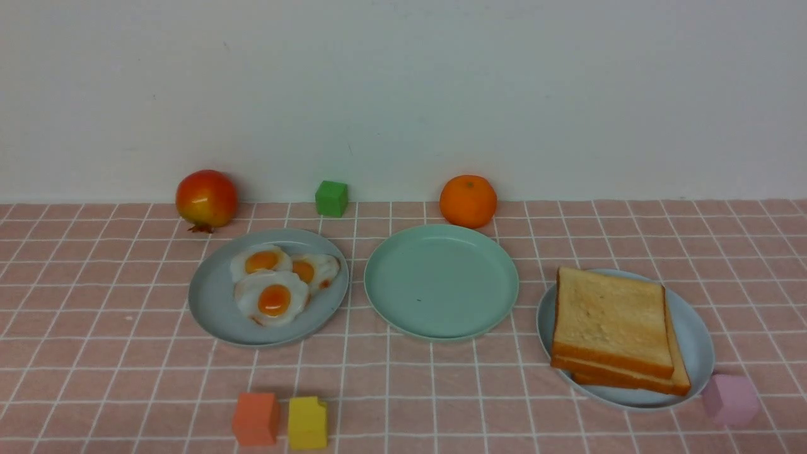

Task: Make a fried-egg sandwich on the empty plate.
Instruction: Grab a slice of bread with your right arm

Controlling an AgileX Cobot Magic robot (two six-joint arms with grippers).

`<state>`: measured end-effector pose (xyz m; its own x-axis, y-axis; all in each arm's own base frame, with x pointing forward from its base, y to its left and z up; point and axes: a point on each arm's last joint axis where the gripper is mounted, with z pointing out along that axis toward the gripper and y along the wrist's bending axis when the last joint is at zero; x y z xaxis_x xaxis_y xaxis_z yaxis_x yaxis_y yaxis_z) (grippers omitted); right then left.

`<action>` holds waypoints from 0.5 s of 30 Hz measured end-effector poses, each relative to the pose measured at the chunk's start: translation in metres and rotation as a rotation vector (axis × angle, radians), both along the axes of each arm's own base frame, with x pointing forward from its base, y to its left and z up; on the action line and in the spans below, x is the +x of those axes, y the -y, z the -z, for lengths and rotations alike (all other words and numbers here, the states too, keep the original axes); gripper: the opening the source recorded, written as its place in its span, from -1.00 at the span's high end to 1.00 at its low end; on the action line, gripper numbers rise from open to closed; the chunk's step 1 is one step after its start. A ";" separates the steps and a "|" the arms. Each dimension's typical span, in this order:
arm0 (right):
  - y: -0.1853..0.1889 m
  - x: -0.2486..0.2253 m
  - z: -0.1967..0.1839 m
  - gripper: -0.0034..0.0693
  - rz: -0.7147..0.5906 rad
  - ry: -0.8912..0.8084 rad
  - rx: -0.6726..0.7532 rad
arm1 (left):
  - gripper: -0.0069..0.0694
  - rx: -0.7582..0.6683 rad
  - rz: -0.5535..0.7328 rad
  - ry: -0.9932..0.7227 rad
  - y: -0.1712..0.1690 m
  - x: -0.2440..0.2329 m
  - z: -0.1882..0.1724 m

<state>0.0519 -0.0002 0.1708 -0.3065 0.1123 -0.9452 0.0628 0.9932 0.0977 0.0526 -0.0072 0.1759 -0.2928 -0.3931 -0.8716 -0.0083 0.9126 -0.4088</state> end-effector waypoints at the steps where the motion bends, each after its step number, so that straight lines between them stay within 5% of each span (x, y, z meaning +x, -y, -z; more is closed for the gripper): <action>1: 0.000 0.000 0.000 0.25 0.000 0.000 0.000 | 0.59 -0.014 0.000 0.006 0.000 0.000 0.000; 15: 0.000 0.000 0.000 0.25 0.000 0.000 0.000 | 0.55 -0.680 -0.063 0.195 0.002 0.004 -0.024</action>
